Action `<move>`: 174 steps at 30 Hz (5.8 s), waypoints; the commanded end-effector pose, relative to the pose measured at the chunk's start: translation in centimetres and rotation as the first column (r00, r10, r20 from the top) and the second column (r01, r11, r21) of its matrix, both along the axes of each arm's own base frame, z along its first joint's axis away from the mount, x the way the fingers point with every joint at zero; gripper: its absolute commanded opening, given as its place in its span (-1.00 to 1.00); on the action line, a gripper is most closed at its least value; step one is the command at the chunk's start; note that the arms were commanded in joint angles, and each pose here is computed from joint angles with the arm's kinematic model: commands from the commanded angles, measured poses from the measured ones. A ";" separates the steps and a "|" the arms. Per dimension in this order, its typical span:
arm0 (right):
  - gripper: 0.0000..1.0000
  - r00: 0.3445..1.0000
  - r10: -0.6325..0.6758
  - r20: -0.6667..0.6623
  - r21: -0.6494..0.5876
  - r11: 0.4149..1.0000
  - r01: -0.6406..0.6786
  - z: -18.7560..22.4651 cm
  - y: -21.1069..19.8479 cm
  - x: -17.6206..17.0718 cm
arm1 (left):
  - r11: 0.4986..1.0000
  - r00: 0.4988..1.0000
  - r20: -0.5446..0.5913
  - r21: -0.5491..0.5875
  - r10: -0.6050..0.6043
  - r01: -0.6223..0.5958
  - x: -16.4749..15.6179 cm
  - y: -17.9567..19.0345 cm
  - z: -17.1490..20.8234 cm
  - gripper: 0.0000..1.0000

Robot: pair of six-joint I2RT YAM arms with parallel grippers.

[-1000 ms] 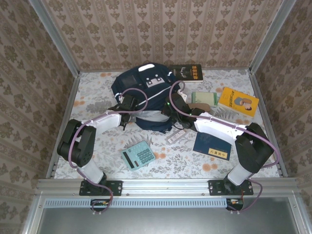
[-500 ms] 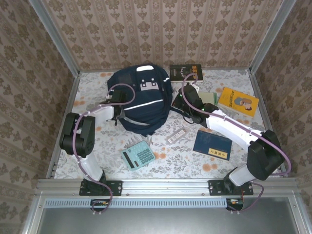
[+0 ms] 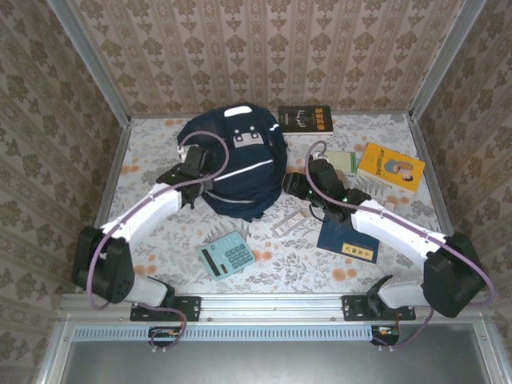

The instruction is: Pack the student bag

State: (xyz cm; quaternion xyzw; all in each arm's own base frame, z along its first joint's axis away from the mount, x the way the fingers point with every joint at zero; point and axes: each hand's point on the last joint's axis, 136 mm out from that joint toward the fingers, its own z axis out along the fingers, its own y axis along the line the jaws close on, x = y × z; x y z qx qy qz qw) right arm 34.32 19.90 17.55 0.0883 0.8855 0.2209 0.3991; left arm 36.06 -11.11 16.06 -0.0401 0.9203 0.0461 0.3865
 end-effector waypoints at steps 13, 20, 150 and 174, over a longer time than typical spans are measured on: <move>0.81 0.995 -0.078 0.060 -0.051 0.995 0.081 -0.2 -5.8 -1.9 | 0.873 0.863 -0.168 0.026 -0.477 0.487 -1.8 -13.1 -0.6 0.19; 0.99 0.979 -0.202 -0.010 -0.066 0.977 0.201 -2.0 -9.1 -1.8 | 0.838 0.818 -0.207 -0.026 -0.538 0.545 -2.3 -16.4 -2.7 0.17; 0.21 0.877 0.255 -0.407 0.099 0.967 -0.236 -14.7 -1.3 -13.2 | 0.863 0.800 -0.325 -0.232 -0.504 0.450 -17.9 -20.4 -14.7 -0.42; 0.20 0.901 0.203 -0.384 0.014 0.977 -0.214 -14.7 -2.7 -12.7 | 0.813 0.882 -0.208 -0.518 -0.422 0.267 -20.3 -20.8 -10.4 -0.09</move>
